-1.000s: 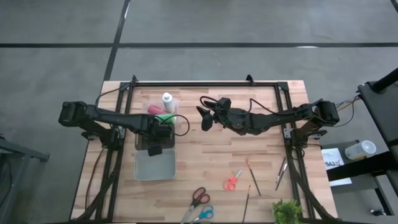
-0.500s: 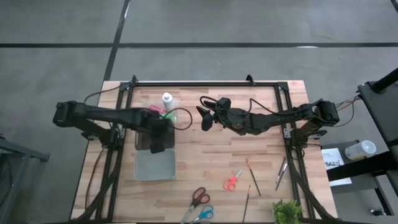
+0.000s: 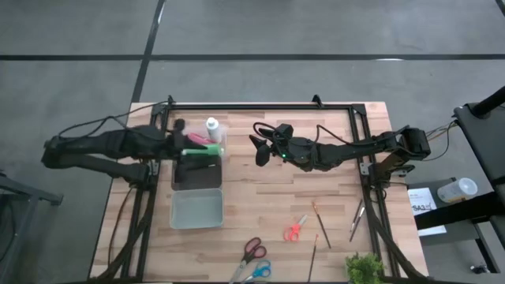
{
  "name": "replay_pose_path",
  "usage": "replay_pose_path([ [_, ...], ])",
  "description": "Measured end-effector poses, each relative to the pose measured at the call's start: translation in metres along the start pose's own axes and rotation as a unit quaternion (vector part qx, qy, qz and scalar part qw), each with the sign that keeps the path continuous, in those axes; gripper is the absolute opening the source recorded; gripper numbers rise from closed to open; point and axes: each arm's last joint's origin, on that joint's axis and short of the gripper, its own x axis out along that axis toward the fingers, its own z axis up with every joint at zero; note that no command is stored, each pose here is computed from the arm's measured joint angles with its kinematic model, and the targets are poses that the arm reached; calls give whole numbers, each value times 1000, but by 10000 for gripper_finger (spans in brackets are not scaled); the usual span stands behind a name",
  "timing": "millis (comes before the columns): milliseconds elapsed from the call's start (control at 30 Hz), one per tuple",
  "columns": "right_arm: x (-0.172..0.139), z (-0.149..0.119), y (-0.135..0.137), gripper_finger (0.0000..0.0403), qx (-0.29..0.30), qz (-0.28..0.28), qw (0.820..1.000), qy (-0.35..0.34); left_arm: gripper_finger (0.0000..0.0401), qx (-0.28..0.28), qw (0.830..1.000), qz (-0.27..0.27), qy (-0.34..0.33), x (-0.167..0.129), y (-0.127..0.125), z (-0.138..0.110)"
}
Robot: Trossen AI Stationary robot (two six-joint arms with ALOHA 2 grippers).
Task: Pick & Place Paint Supplies
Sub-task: Put the top orange paint brush into the black bin
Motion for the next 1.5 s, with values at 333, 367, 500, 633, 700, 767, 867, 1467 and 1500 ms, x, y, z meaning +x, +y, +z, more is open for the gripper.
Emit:
replay_pose_path([
  [333,0,0,0,249,0,0,1000,0,101,-3,1000,1,-26,-13,0,-34],
  [367,0,0,0,249,0,0,1000,0,101,-3,1000,2,-27,-12,0,-36],
  [500,-1,-2,-2,249,-52,-3,998,20,101,-4,999,2,-34,-8,-1,-40],
  [633,-7,-4,-1,249,-221,85,968,86,101,-4,1000,2,-31,-5,-1,-44],
  [700,-14,-3,1,249,-264,163,942,130,101,-4,1000,2,-31,-5,-2,-44],
  [767,-23,0,2,249,-270,223,922,168,101,-5,999,2,-33,-5,-2,-44],
  [867,-40,14,-2,249,-248,227,918,209,101,-6,999,2,-35,-5,-1,-43],
  [1467,-117,69,-35,249,-153,137,934,292,101,-6,999,2,-33,-5,-1,-44],
  [1500,-119,70,-36,249,-148,134,935,294,101,-6,999,2,-33,-5,-1,-44],
])
